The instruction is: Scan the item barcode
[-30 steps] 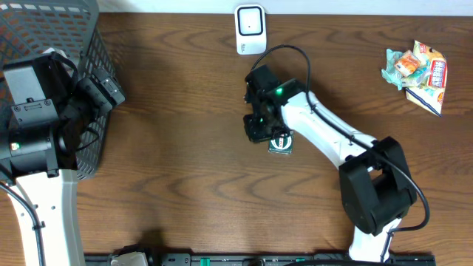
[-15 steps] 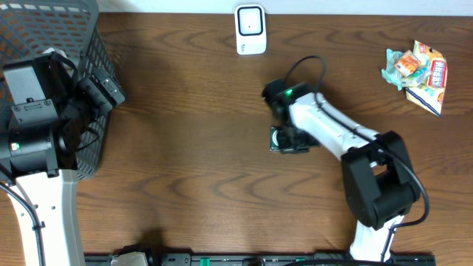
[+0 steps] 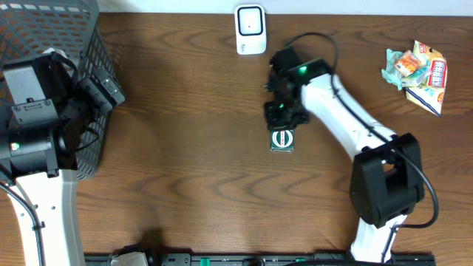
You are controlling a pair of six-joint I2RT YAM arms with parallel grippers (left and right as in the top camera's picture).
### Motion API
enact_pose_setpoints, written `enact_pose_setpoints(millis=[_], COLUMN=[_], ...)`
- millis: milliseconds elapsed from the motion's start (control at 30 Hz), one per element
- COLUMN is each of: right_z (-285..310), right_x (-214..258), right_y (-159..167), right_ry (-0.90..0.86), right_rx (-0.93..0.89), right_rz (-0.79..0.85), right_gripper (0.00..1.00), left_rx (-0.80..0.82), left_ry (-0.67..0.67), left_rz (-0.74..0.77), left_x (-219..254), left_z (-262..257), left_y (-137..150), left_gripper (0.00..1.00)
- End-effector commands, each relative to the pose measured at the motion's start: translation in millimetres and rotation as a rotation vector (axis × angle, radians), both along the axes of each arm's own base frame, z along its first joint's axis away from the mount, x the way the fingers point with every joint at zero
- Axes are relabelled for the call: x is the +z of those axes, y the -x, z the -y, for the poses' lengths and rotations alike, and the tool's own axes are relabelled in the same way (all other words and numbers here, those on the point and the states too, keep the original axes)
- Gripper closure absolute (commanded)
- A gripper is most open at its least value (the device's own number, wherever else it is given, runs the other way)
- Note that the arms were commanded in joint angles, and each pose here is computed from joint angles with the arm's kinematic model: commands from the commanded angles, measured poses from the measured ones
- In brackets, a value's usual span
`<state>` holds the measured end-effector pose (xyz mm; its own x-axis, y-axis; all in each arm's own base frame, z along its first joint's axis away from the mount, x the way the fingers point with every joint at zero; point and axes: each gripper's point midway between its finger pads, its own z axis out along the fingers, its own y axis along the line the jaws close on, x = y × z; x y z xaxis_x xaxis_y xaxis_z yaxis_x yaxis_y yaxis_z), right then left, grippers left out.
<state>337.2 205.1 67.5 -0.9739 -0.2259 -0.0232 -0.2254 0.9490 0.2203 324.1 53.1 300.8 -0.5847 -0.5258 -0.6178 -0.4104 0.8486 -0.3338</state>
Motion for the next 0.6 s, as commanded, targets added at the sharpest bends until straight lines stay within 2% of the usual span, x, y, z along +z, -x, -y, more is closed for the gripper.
enact_pose_setpoints(millis=[0, 167, 333, 400, 500, 567], right_z=[-11, 5, 82, 114, 128, 120], right_x=[-26, -57, -53, -33, -5, 16], right_y=[24, 32, 22, 2, -33, -59], right_ry=[0.027, 0.120, 0.460, 0.567, 0.550, 0.425], right_rx=[-0.008, -0.071, -0.278, -0.350, -0.422, -0.402], right_rz=[-0.038, -0.017, 0.057, 0.121, 0.200, 0.223], right_gripper=[0.98, 0.98, 0.99, 0.99, 0.98, 0.98], left_rx=[0.002, 0.002, 0.002, 0.002, 0.002, 0.002], left_ry=[-0.015, -0.015, -0.015, -0.015, -0.015, -0.015], left_rz=[-0.004, -0.004, -0.004, -0.004, -0.004, -0.004], left_x=[0, 0, 0, 0, 0, 0], left_z=[-3, -3, -3, -3, -3, -3], left_y=[1, 1, 1, 1, 1, 1], left_gripper=[0.02, 0.02, 0.02, 0.02, 0.02, 0.02])
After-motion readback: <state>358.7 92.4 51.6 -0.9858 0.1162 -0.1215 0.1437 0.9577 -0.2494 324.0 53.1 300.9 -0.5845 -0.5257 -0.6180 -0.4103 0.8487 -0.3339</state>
